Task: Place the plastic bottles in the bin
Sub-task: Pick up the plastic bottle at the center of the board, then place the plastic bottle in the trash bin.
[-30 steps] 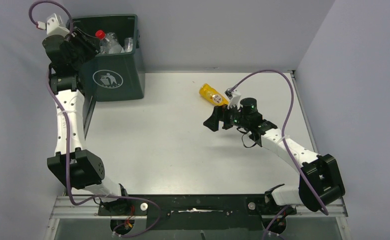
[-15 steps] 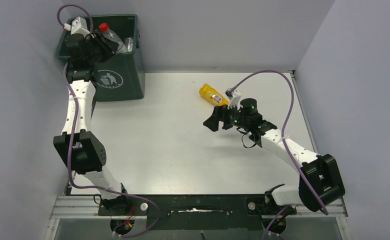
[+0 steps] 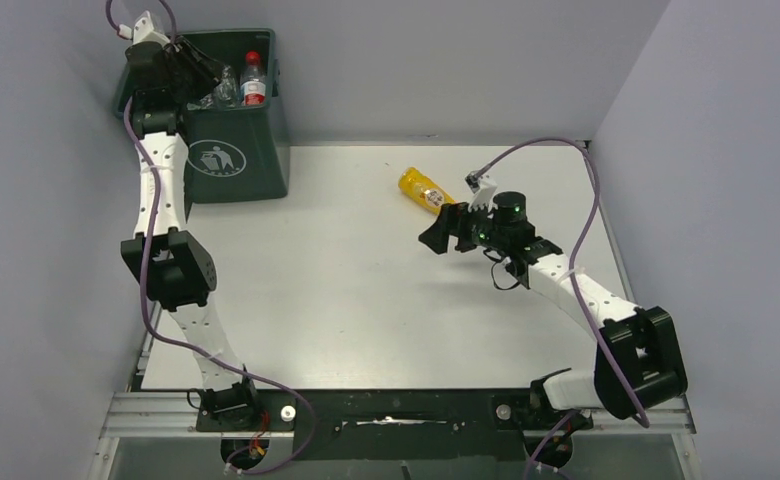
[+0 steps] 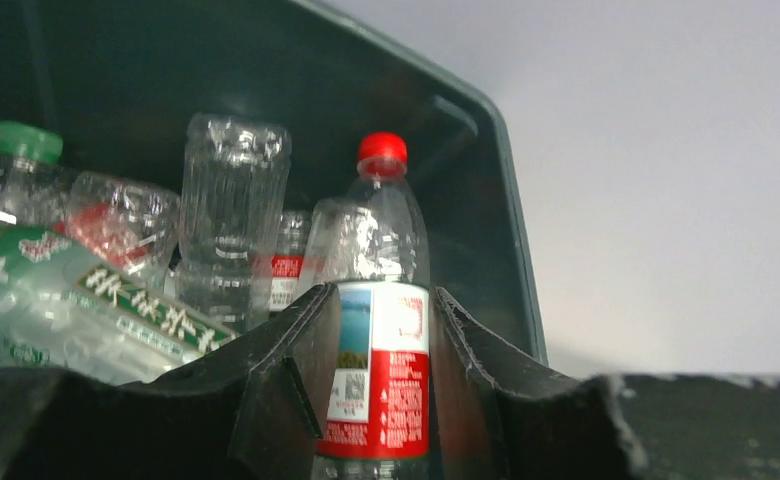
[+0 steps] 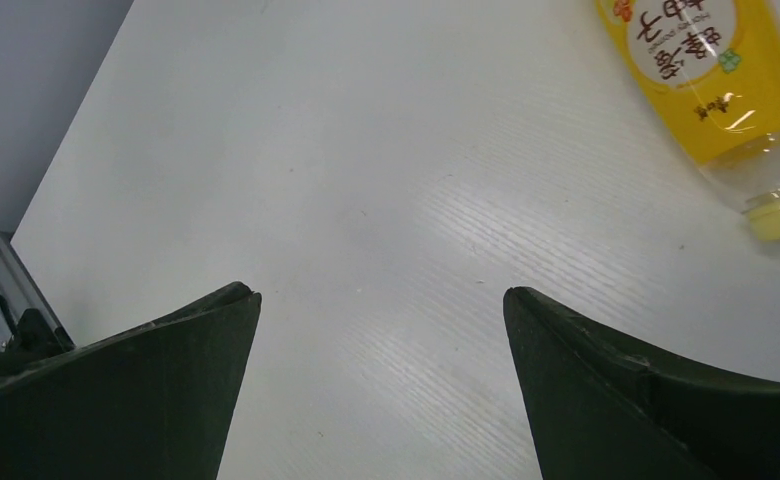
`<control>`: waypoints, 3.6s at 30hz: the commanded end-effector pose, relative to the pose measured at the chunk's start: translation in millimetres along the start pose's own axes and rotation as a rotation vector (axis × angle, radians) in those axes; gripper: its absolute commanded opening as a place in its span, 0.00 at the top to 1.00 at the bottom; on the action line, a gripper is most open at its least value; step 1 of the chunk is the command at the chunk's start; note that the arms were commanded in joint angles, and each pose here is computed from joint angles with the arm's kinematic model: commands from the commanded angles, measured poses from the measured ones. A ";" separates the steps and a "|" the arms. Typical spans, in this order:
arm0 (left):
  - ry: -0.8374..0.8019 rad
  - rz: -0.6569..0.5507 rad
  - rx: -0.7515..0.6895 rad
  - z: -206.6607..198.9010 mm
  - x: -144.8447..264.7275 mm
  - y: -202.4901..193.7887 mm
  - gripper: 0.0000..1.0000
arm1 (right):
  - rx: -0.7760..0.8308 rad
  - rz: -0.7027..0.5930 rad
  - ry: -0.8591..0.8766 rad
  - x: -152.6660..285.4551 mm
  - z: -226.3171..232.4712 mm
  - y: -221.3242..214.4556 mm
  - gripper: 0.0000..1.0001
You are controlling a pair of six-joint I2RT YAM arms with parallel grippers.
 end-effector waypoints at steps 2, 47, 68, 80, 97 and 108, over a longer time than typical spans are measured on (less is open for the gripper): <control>-0.048 -0.103 -0.023 -25.2 50.7 32.3 0.62 | 0.001 -0.092 -0.063 -4.0 -24.3 36.8 0.02; -0.301 0.288 -0.098 -97.4 140.6 -110.3 0.14 | 0.231 0.177 -0.489 -94.8 -156.4 35.4 0.40; -0.319 0.318 -0.103 -106.0 147.5 -117.6 0.14 | 0.278 0.202 -0.420 -100.6 -112.3 25.5 0.78; -0.421 0.356 -0.044 -121.1 162.8 -138.9 0.14 | 0.237 0.134 -0.354 -70.1 -43.2 15.4 0.83; -0.554 0.410 0.056 -155.5 197.7 -183.0 0.13 | 0.073 0.002 -0.171 -27.3 16.7 15.5 0.83; -0.575 0.391 0.112 -160.3 207.1 -187.1 0.13 | 0.014 -0.087 -0.053 -16.3 37.0 26.6 0.82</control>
Point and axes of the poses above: each gripper's point midway between its finger pads, its own x axis back along the fingers, its own z axis along the line the jaws close on, y = z × x, the point moved 10 cm from there along x, back along the fingers, and after that the axes turned 9 degrees about -x, right-handed, at the moved point
